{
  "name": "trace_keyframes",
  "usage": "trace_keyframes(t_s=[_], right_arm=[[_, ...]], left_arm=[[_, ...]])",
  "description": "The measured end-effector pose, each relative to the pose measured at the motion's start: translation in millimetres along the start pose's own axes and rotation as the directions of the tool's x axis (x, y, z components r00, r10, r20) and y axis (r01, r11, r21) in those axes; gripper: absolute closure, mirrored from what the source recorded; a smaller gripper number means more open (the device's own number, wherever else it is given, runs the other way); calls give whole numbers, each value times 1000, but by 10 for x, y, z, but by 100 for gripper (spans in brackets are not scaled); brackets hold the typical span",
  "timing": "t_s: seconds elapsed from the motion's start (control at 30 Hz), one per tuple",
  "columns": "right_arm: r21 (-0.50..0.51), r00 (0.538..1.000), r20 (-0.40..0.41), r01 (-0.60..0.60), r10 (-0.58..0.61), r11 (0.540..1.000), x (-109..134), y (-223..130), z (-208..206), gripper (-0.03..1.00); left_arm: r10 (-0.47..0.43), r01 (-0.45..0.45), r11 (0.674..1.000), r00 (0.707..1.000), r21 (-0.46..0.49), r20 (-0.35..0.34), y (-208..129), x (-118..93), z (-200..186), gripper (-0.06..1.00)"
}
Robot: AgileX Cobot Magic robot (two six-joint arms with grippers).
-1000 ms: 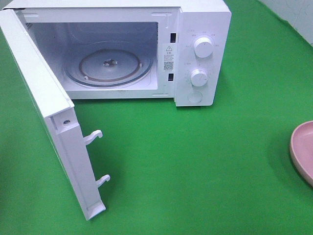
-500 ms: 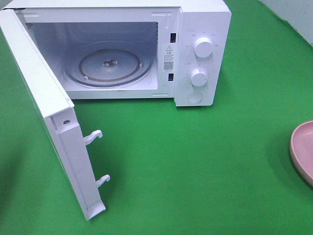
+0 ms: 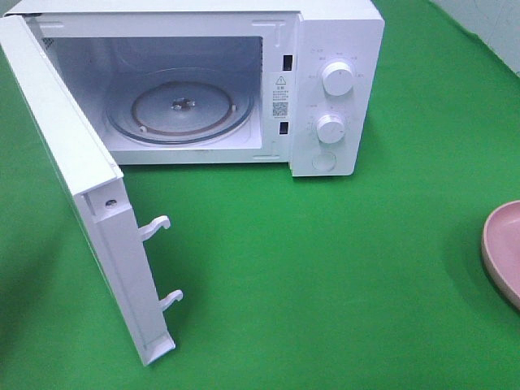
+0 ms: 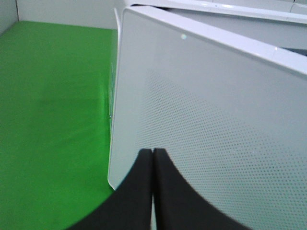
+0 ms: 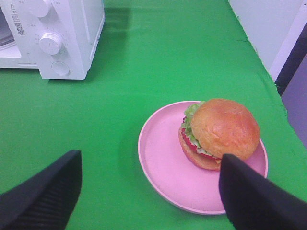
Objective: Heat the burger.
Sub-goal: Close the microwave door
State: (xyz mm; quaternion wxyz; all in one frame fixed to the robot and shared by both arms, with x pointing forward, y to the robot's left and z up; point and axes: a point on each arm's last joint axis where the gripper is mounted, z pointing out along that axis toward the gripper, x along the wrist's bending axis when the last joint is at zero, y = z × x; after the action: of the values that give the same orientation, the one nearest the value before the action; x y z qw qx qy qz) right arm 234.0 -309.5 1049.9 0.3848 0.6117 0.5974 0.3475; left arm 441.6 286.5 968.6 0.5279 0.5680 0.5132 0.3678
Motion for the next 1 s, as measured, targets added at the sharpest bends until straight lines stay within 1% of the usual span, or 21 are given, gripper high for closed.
trace_keyframes(t_s=[0.03,0.07,0.17,0.2,0.33,0.47,0.6,0.63,0.7,0.73,0.8,0.87,0.97,1.0], right_arm=[[0,1000,0,0,0,1000,0,0,0,21],[0,1000,0,0,0,1000,0,0,0,21],[0,1000,0,0,0,1000,0,0,0,21],[0,1000,0,0,0,1000,0,0,0,21],[0,1000,0,0,0,1000,0,0,0,21],[0,1000,0,0,0,1000,0,0,0,21],[0,1000,0,0,0,1000,0,0,0,21],[0,1000,0,0,0,1000,0,0,0,21],[0,1000,0,0,0,1000,0,0,0,21],[0,1000,0,0,0,1000,0,0,0,21],[0,1000,0,0,0,1000,0,0,0,21],[0,1000,0,0,0,1000,0,0,0,21],[0,1000,0,0,0,1000,0,0,0,21],[0,1000,0,0,0,1000,0,0,0,21]], left_arm=[[0,0,1000,1000,6,12,-11,-18,22,94],[2,-3,1000,999,20,39,-33,-68,62,94],[6,-7,1000,999,23,49,-39,-91,77,94],[25,-28,999,997,35,80,-70,-173,125,94],[29,-32,999,996,41,84,-100,-239,170,94],[10,-13,999,997,41,75,-132,-301,202,94],[4,-9,999,996,52,93,-157,-383,253,94],[11,-17,998,994,57,111,-166,-439,294,94],[2,-9,998,994,62,106,-174,-448,308,94],[-6,-2,997,993,71,115,-190,-507,387,94],[-6,-2,997,993,71,115,-190,-507,387,94],[-3,-10,996,989,84,148,-213,-599,464,94],[-1,-14,996,986,87,166,-220,-658,521,94],[-2,-15,996,983,87,182,-221,-728,586,94]])
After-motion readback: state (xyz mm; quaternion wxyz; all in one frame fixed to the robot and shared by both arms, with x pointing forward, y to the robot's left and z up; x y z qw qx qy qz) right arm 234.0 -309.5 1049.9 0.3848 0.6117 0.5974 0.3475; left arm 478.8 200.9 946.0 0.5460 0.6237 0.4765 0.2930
